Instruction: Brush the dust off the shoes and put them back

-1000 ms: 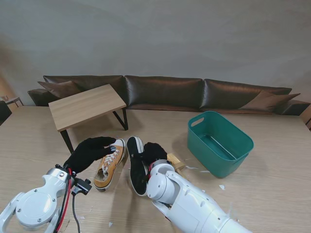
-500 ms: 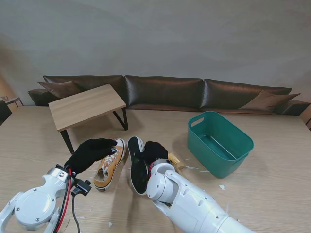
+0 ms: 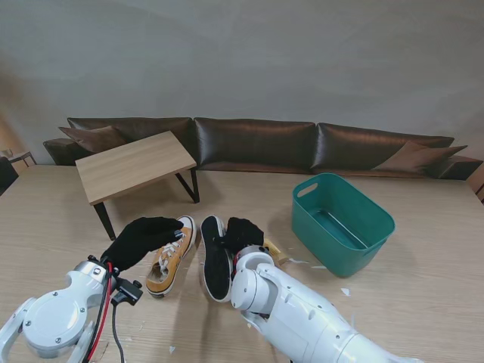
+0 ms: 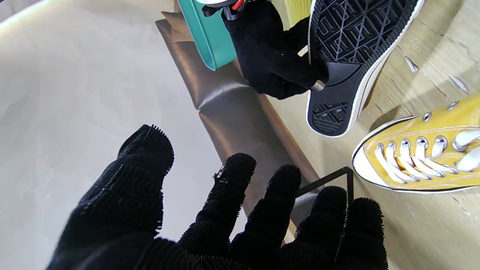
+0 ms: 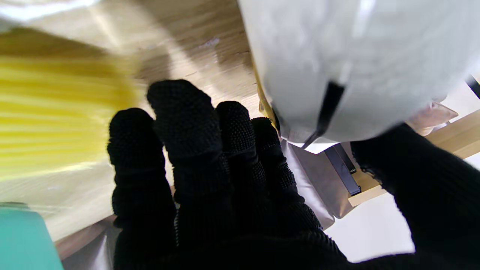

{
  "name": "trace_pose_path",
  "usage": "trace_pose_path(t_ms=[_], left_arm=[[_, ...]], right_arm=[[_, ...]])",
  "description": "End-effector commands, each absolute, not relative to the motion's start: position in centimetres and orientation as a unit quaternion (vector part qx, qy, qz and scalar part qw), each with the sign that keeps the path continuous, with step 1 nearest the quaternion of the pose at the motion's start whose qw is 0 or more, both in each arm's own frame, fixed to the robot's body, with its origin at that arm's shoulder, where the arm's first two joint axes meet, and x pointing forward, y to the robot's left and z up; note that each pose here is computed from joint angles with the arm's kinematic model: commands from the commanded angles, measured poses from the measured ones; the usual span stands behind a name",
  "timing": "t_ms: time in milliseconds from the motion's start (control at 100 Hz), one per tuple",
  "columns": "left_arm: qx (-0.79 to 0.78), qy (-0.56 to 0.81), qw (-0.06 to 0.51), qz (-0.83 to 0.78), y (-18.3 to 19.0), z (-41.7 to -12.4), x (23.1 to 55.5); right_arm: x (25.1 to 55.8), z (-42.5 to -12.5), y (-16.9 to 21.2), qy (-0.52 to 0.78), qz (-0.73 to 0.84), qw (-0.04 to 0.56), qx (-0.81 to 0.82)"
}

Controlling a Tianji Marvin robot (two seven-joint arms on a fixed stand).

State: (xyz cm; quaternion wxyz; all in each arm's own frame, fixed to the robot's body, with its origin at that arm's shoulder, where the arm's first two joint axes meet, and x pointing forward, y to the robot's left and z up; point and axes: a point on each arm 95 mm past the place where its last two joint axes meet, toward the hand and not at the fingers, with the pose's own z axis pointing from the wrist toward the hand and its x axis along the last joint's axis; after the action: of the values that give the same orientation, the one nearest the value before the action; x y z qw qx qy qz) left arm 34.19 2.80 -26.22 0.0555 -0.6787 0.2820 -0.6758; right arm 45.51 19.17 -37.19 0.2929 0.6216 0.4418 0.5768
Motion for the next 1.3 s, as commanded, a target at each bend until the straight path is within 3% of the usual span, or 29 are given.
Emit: trace_pose_path(t_ms=[0, 1290], left_arm=[[-0.681, 0.289, 0.046, -0.672, 2.6, -26.3, 34.2], [-0.686, 0.297, 0.038, -0.663, 2.5, -26.6, 34.3]], right_arm=[[45.7, -37.1, 19.1, 0.447, 0.578, 0.293, 0.616], [46.9, -36.3, 18.1, 0.463, 0.571, 0.317, 0.598]])
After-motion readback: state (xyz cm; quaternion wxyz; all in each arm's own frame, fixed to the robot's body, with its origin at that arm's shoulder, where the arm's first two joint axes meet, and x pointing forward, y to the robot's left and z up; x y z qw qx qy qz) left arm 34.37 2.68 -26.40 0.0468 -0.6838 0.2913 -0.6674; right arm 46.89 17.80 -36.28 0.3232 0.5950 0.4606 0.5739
